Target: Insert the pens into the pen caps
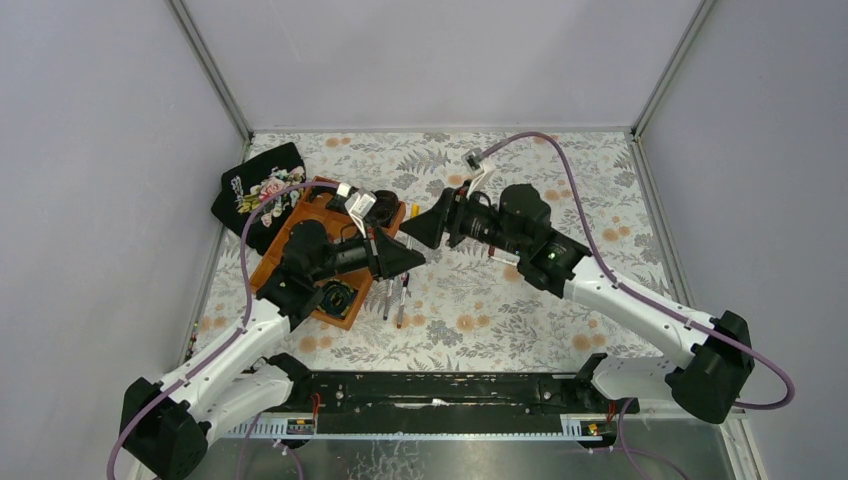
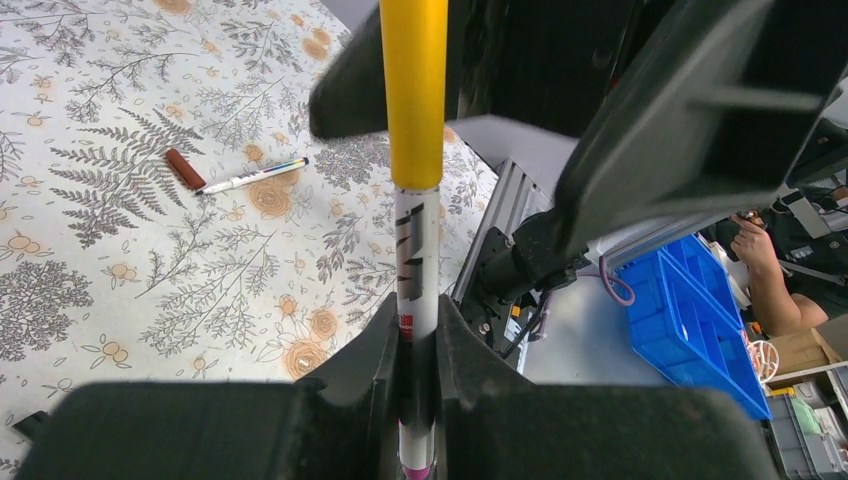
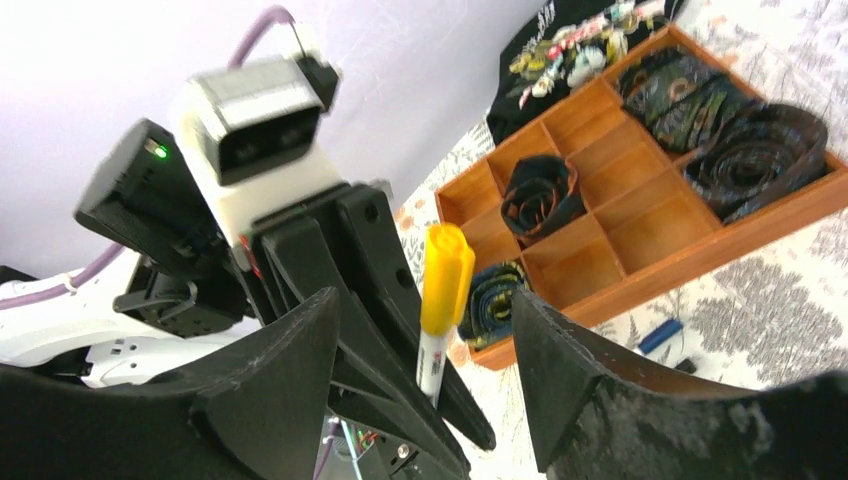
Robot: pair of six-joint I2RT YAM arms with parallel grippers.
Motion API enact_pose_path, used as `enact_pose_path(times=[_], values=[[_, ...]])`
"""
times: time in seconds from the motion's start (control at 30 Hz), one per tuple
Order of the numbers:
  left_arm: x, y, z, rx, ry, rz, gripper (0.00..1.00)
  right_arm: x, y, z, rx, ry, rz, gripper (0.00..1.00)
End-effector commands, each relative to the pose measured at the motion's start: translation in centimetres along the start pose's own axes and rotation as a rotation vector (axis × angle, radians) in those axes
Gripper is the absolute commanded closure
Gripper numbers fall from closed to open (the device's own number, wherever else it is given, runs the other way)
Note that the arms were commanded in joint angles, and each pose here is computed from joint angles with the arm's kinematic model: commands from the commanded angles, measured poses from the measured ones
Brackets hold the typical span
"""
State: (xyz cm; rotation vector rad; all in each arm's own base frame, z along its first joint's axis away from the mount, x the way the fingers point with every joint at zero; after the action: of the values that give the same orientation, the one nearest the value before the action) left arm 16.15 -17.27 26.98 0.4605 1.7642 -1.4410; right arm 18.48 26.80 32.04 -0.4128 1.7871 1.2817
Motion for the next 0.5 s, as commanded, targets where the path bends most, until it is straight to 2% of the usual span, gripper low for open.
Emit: enact_pose_path(times=[0.0, 0.13, 0.23, 0.37, 0.47], values=[[-1.0, -1.1, -0.3, 0.074, -0.032, 0.077, 1.0, -4.2, 1.7, -0.6, -0.072, -0.101, -0.078, 0.3], [-0.9, -1.3, -0.4, 0.084, -0.027, 0.078, 1.0, -5.2, 1.4, -0.3, -0.099, -0.103, -0.075, 0.32], [-0.9, -1.3, -0.4, 0.082, -0.025, 0.077, 1.0, -5.3, 1.7, 0.1, -0.149, -0.071, -0.08, 0.44], [-1.0, -1.3, -0.4, 0.084, -0.026, 0.079, 1.0, -4.7, 1.4, 0.8, -0.185, 0.003, -0.073, 0.54], [-1.2, -1.4, -0.3, 0.084, -0.034, 0.083, 1.0, -3.8, 1.0, 0.7, -0.185, 0.037, -0.066, 0.76]])
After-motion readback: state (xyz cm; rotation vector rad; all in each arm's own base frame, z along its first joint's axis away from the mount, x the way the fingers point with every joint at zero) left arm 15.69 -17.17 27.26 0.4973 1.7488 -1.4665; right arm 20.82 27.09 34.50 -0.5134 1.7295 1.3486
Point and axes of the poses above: each gripper's point midway between its finger pads, its own z axis out along the fingers, its own y axis along the line the jaws close on, x = y × z, the point moved 10 cm from there along -z, back along the fingers, and after that the axes turned 3 degrees about -z, right-handed, at the moved point
